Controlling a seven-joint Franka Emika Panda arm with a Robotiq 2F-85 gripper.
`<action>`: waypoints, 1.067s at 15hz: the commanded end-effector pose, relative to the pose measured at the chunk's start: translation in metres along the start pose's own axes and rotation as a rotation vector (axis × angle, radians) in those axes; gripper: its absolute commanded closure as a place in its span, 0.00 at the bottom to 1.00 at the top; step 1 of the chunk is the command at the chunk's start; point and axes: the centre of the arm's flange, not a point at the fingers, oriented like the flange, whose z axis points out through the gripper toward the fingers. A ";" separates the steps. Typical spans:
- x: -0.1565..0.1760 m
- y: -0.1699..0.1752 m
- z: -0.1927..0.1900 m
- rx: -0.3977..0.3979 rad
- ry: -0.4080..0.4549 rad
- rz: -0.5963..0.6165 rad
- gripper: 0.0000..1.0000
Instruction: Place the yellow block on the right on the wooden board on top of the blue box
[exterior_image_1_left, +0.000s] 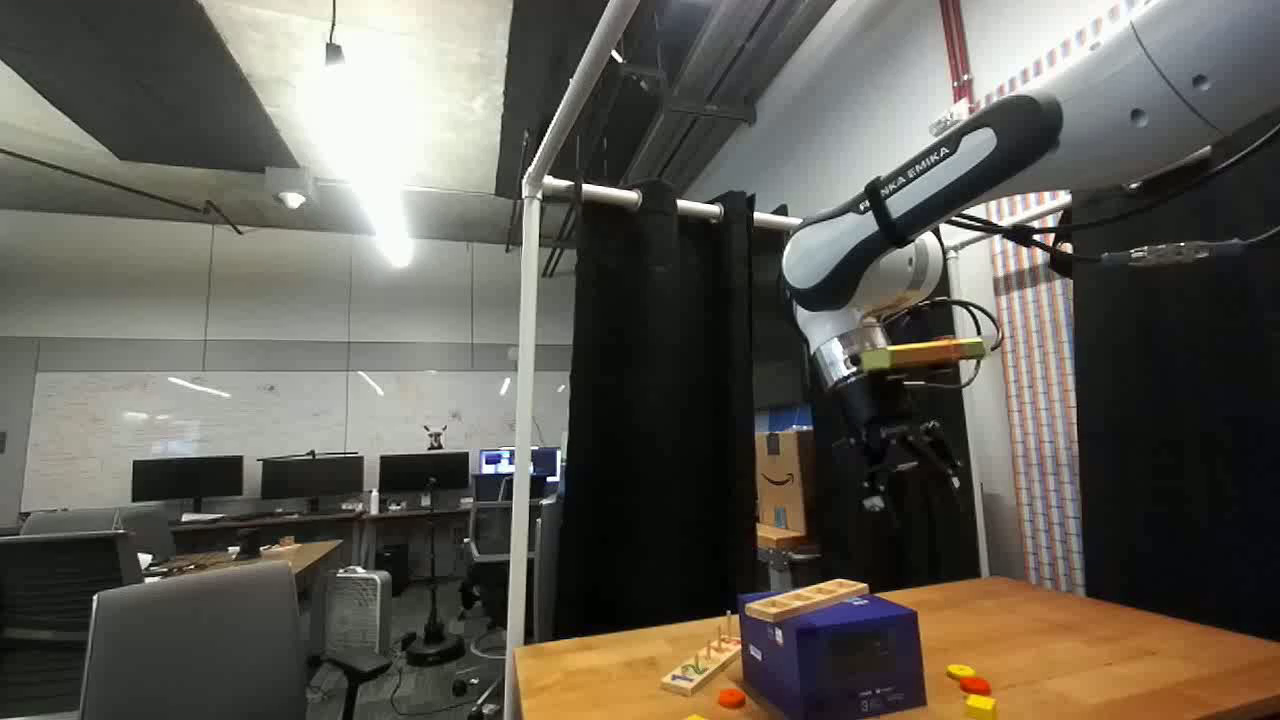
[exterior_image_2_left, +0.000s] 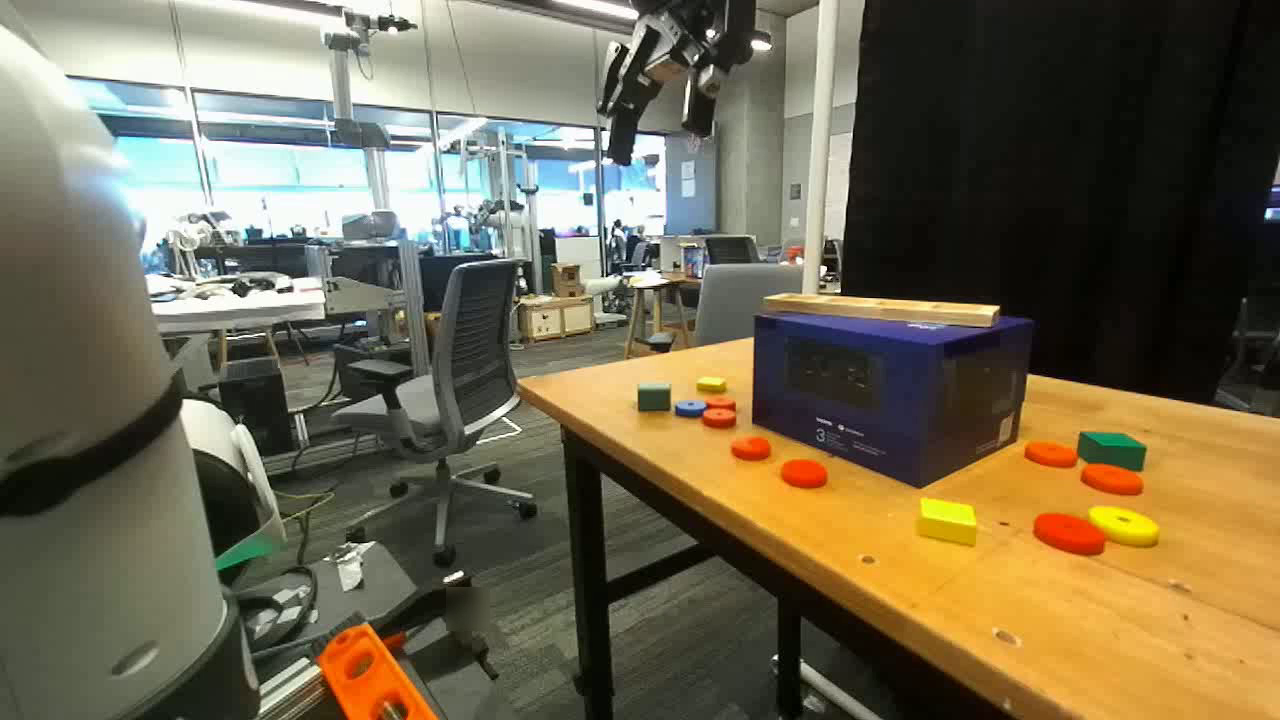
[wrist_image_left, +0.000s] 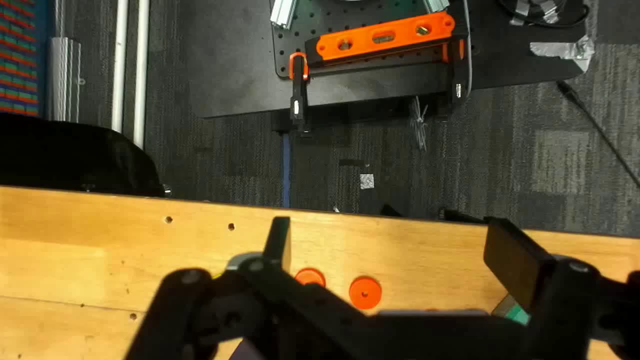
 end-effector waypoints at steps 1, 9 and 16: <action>0.000 0.000 -0.001 0.000 0.003 0.000 0.00; -0.001 0.001 -0.005 0.001 0.012 0.001 0.00; -0.001 0.009 0.008 0.025 0.068 0.021 0.00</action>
